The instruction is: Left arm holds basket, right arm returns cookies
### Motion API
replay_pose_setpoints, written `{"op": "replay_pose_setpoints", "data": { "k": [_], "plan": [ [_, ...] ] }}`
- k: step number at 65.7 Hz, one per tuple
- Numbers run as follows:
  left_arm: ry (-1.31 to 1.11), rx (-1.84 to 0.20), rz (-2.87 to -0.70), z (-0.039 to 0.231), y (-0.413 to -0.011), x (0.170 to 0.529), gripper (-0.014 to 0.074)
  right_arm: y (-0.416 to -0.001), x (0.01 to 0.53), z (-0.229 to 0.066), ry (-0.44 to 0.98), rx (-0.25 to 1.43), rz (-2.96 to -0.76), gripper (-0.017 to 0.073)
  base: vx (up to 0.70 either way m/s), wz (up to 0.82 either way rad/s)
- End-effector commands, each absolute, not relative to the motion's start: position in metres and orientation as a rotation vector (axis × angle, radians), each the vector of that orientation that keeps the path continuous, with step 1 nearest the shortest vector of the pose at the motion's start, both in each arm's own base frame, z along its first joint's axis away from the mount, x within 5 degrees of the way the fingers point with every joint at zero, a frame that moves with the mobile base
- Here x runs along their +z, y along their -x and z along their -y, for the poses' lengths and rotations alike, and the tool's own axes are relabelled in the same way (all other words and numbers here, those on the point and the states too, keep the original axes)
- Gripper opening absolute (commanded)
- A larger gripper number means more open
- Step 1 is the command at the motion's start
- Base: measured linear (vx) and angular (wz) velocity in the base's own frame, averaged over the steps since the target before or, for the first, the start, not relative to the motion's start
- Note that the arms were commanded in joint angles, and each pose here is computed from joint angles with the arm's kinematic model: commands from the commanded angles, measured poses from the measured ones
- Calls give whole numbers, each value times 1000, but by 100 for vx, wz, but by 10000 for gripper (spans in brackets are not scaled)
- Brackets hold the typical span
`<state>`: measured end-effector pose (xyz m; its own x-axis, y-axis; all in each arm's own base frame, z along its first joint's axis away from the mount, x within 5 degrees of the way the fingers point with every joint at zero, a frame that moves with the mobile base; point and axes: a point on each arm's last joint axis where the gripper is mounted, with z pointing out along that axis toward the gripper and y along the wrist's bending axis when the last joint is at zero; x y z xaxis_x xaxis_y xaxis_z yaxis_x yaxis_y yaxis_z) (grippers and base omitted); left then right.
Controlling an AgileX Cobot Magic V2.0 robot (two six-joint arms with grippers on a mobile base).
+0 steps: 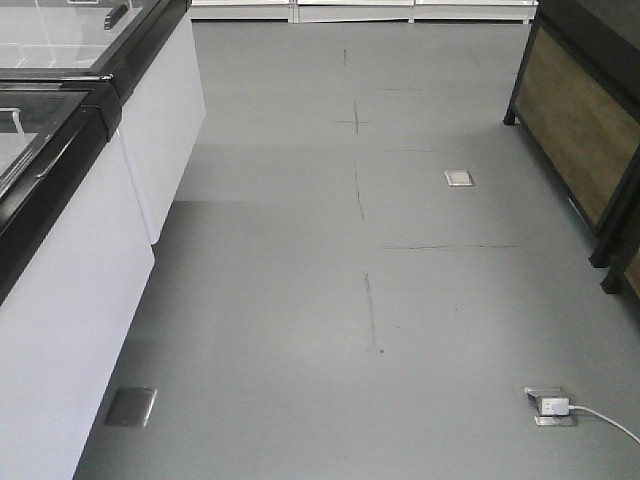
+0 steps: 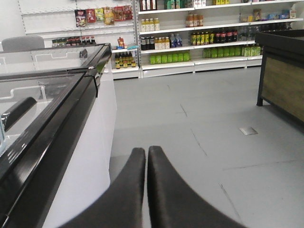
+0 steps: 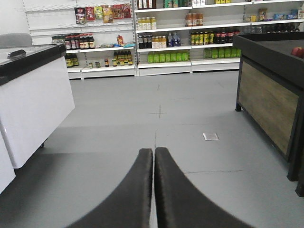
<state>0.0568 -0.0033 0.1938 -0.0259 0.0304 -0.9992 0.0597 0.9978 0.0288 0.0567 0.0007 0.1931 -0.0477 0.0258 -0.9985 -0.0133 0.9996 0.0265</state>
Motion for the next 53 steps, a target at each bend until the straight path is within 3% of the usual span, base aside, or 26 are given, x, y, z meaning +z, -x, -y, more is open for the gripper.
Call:
{"op": "replay_pose_setpoints", "data": {
  "k": [1, 10, 23, 38, 53],
  "plan": [
    [-59, -30, -1418, 3, -55, 210, -6, -56, 201, -1, -4, 26, -1529, -8, 0, 0],
    [-15, -84, -1312, 3, -53, 220, -6, -56, 201, -1, -4, 26, -1529, -8, 0, 0],
    [35, -144, -1354, 3, -55, 238, -6, -56, 201, -1, -4, 26, -1529, -8, 0, 0],
    [43, -131, -1588, 4, -73, 263, -6, -56, 201, -1, -4, 26, -1529, -8, 0, 0],
    [52, -116, -1830, 5, -96, 263, -6, -56, 201, -1, -4, 26, -1529, -8, 0, 0]
  ]
}}
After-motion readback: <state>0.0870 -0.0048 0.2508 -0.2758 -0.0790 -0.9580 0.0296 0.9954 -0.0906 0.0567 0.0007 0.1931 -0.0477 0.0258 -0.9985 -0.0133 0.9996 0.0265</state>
